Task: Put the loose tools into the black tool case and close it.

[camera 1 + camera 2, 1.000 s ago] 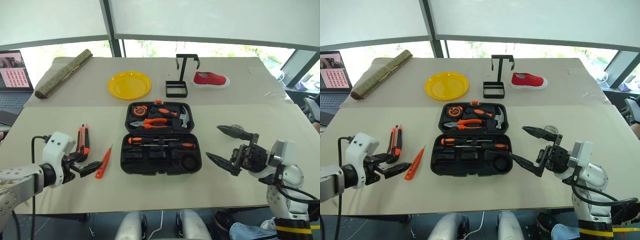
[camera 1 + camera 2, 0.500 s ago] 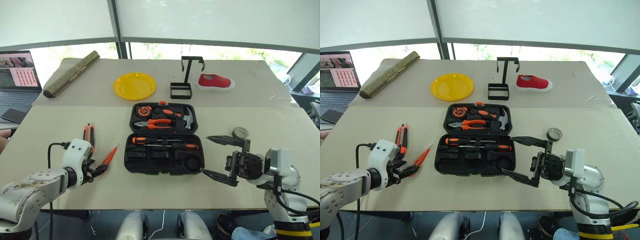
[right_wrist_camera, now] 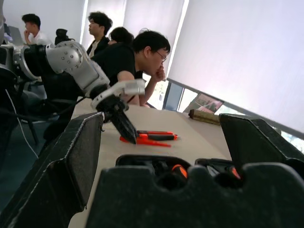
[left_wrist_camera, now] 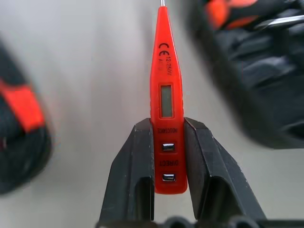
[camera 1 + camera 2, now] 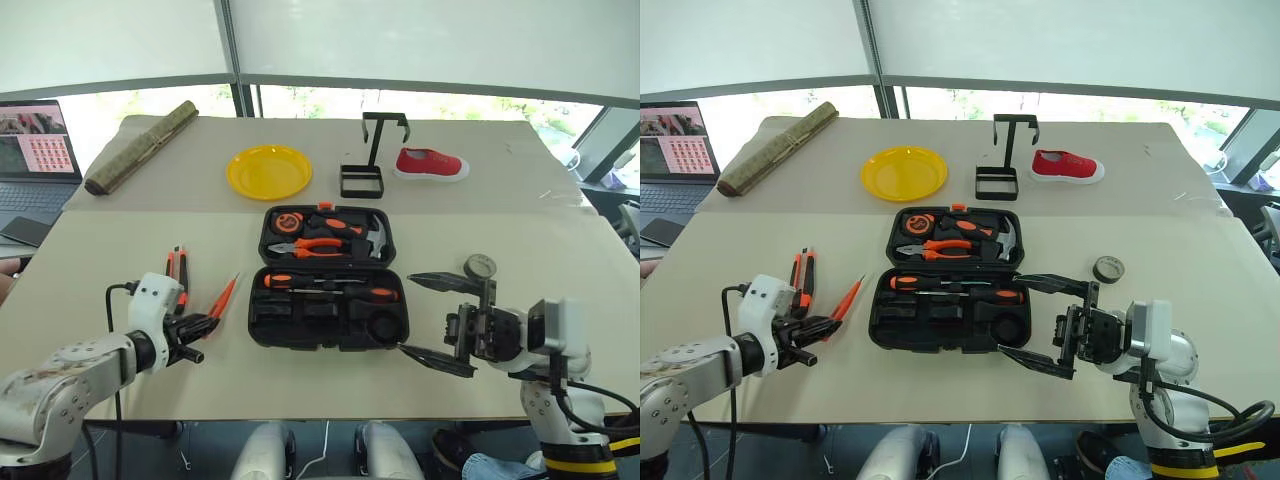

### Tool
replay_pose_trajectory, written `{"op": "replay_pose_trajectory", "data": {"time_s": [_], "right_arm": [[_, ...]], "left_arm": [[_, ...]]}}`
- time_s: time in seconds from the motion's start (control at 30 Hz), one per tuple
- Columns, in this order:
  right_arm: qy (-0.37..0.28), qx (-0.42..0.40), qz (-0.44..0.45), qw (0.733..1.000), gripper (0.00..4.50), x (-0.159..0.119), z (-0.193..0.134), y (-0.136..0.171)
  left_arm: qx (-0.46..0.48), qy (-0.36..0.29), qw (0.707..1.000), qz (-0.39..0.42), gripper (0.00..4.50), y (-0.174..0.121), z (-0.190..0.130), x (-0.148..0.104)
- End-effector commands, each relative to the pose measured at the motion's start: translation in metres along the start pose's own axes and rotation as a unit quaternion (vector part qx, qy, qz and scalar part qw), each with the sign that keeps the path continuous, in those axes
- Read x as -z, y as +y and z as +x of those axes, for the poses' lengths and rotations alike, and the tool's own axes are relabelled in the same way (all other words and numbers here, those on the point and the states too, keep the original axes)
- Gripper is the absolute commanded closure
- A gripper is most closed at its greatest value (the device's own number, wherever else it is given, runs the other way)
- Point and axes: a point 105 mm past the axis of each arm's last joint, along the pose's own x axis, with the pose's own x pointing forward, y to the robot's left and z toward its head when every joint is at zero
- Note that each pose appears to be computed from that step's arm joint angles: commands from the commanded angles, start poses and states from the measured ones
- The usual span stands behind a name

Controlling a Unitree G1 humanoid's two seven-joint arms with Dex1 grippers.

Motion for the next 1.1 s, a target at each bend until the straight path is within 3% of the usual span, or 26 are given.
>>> {"op": "replay_pose_trajectory", "data": {"time_s": [0.03,0.17,0.23,0.33,0.57,0.77,1.1], "right_arm": [[0.055,0.010,0.018,0.998,0.00,-0.009,0.000,-0.008],[0.114,0.015,0.058,0.992,0.00,-0.006,0.006,-0.014],[0.173,0.031,0.064,0.982,0.00,0.005,0.009,-0.020],[0.265,0.046,0.069,0.961,0.00,0.027,0.007,-0.024],[0.341,0.049,0.084,0.935,0.00,0.047,-0.014,-0.030],[0.348,0.043,0.089,0.932,0.00,0.048,-0.032,-0.022],[0.293,0.023,0.088,0.952,0.00,0.030,-0.020,-0.013]], "left_arm": [[0.097,-0.056,0.987,0.114,4.07,-0.007,-0.012,-0.032],[0.212,-0.043,0.953,0.214,4.07,-0.030,0.002,-0.050],[0.254,-0.009,0.931,0.264,4.07,-0.040,0.017,-0.050],[0.284,0.037,0.905,0.315,4.07,-0.047,0.037,-0.049],[0.292,0.102,0.862,0.401,4.07,-0.045,0.069,-0.038],[0.299,0.111,0.850,0.419,4.07,-0.057,0.082,-0.030],[0.286,0.110,0.861,0.405,4.07,-0.061,0.085,-0.043]]}}
